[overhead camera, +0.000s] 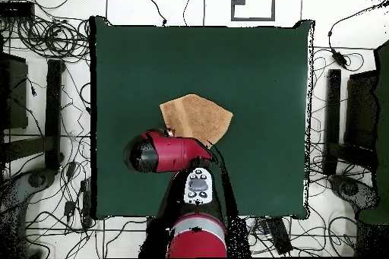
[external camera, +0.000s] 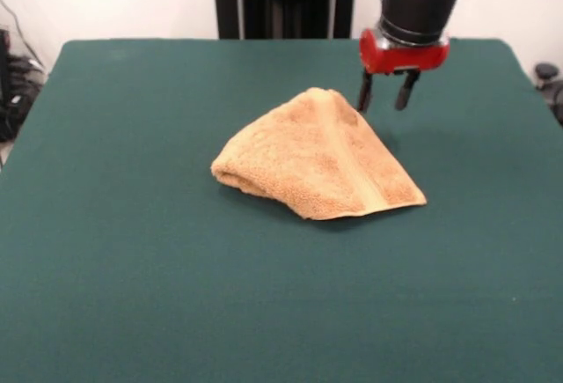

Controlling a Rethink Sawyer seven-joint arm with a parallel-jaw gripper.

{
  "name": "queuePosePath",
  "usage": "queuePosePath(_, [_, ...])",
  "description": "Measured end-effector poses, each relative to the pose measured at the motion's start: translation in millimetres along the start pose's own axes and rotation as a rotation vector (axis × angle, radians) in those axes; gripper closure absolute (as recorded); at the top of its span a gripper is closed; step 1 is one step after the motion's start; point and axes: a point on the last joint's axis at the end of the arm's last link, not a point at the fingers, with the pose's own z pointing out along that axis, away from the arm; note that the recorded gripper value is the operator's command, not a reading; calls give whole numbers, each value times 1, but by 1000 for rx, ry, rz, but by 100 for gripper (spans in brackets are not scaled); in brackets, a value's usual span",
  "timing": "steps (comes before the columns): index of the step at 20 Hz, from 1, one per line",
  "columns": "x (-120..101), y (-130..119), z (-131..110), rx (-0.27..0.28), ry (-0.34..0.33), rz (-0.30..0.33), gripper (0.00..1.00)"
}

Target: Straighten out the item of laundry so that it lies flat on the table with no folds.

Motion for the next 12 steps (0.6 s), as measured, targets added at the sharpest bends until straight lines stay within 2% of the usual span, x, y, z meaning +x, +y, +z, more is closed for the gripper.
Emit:
queuePosePath(7, [3, -14, 3, 45, -7, -69, 0])
queuePosePath(12, [6, -25, 5, 66, -7, -92, 0])
